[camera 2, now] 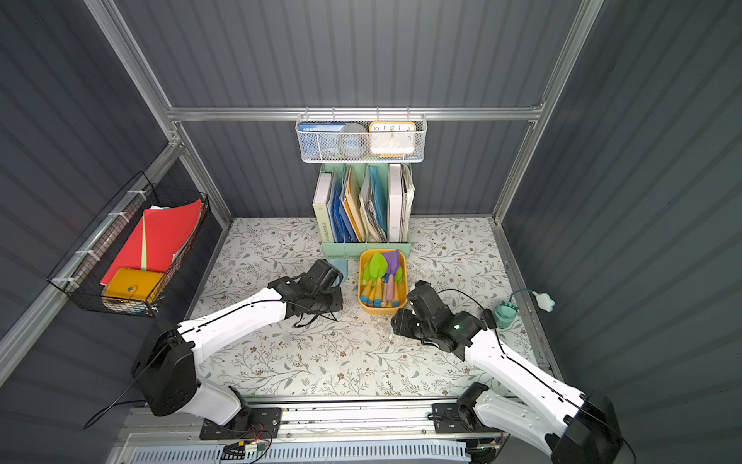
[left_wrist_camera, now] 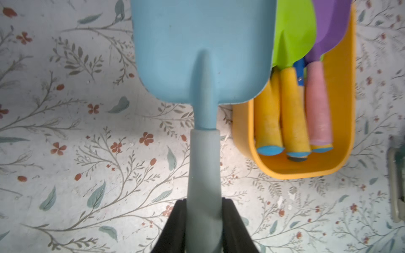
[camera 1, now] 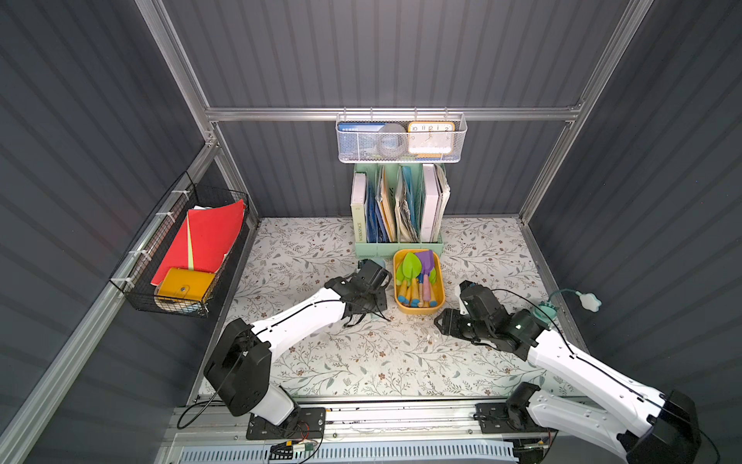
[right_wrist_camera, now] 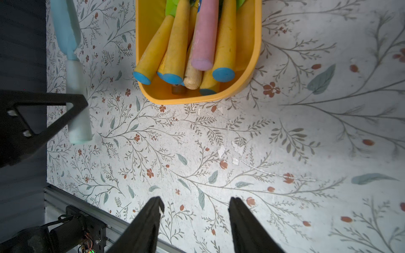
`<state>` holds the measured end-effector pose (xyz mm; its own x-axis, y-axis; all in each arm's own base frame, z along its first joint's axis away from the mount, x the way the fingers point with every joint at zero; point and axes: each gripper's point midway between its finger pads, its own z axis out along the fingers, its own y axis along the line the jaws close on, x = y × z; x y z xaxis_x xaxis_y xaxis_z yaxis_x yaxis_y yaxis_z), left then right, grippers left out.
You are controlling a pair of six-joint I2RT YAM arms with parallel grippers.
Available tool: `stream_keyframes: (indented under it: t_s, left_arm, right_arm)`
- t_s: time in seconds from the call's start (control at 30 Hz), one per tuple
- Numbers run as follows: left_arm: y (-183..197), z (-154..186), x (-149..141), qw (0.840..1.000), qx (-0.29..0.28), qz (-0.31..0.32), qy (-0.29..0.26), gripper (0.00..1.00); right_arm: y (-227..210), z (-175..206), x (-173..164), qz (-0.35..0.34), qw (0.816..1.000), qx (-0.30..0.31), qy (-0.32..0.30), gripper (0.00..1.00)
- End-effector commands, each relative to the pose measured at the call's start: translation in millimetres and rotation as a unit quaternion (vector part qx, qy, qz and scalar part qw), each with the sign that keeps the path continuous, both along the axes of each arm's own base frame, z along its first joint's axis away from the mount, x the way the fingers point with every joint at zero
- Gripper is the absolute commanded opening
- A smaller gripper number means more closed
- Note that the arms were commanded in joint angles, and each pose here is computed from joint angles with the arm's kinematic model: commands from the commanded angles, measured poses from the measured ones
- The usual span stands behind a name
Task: Put the shovel into the storage box
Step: Place the shovel in the storage box.
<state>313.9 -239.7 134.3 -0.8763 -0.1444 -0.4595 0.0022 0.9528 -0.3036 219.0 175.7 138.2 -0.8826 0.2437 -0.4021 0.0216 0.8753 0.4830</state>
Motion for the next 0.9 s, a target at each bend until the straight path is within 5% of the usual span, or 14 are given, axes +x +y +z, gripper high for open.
stream_keyframes:
  t_s: [0.0, 0.43, 0.87]
  left_arm:
    - [-7, 10, 5, 1.0, -0.006, 0.004, 0.002, 0.02]
    - [-72, 20, 38, 0.999, -0.04, -0.03, -0.008, 0.01]
    - [-99, -13, 59, 0.999, -0.02, -0.04, 0.014, 0.01]
  right_arm:
    - [-9, -4, -3, -0.011, 1.0, -0.014, 0.009, 0.56]
    - [-23, -8, -6, -0.027, 0.999, -0.014, 0.012, 0.56]
    - [-27, -12, -9, -0.035, 0.999, -0.01, 0.013, 0.56]
